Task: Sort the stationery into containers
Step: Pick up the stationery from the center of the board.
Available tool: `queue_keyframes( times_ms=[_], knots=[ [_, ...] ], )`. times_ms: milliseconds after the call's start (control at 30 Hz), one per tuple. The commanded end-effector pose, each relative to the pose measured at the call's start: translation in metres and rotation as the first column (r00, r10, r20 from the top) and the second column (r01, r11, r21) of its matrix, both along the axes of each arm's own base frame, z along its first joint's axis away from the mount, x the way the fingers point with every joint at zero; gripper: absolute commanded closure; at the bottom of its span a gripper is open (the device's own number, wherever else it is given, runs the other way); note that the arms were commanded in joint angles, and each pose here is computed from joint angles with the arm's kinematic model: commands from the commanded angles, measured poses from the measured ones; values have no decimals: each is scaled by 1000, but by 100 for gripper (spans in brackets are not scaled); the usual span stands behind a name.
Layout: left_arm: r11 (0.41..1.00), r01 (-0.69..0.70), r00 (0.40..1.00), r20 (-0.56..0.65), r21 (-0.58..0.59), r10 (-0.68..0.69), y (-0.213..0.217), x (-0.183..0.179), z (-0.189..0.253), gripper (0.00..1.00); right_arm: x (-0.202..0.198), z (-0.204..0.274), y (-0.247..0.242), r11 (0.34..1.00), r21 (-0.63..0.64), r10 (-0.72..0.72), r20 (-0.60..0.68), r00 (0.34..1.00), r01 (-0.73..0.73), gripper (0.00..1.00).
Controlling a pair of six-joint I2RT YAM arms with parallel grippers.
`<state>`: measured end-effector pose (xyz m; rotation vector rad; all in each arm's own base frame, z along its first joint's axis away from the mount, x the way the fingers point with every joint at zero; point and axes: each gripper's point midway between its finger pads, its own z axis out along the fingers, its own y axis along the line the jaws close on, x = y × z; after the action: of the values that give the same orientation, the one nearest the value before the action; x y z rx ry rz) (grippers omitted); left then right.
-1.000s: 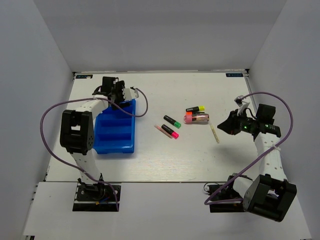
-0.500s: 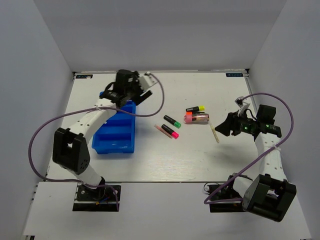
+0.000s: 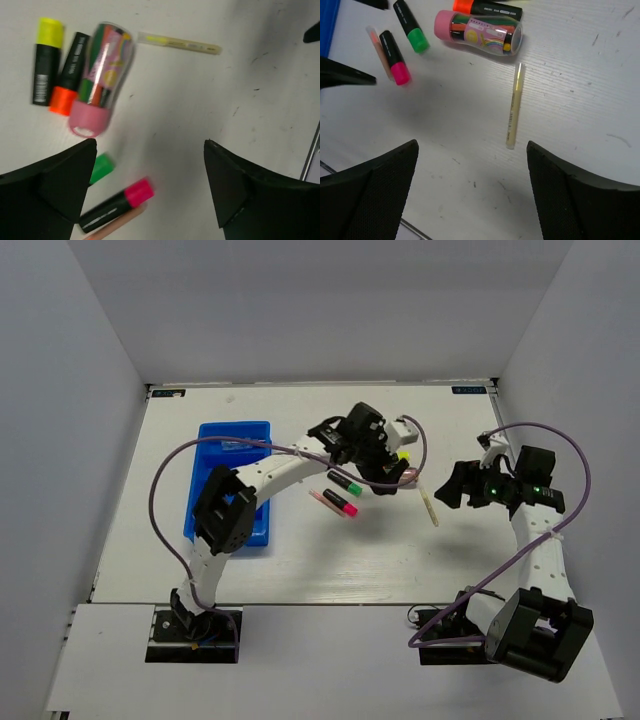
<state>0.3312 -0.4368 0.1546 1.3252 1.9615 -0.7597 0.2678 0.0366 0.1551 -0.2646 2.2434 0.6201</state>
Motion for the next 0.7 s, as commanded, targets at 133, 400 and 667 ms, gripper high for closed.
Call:
queue_keyframes(
  times_ms=[133, 400, 667],
  knots=[
    [925, -371, 928, -85, -87, 364, 21, 0, 41, 0, 9, 5, 23, 833, -352, 551, 447, 705, -427, 10],
    [786, -619, 784, 72, 13, 616, 120, -55, 65, 0, 49, 35, 52, 502, -504, 829, 513, 225, -703, 22],
    [740, -673, 737, 81, -3, 671, 205, -107, 67, 0, 98, -23, 70, 415, -522, 888, 412, 205, -746, 21]
  ],
)
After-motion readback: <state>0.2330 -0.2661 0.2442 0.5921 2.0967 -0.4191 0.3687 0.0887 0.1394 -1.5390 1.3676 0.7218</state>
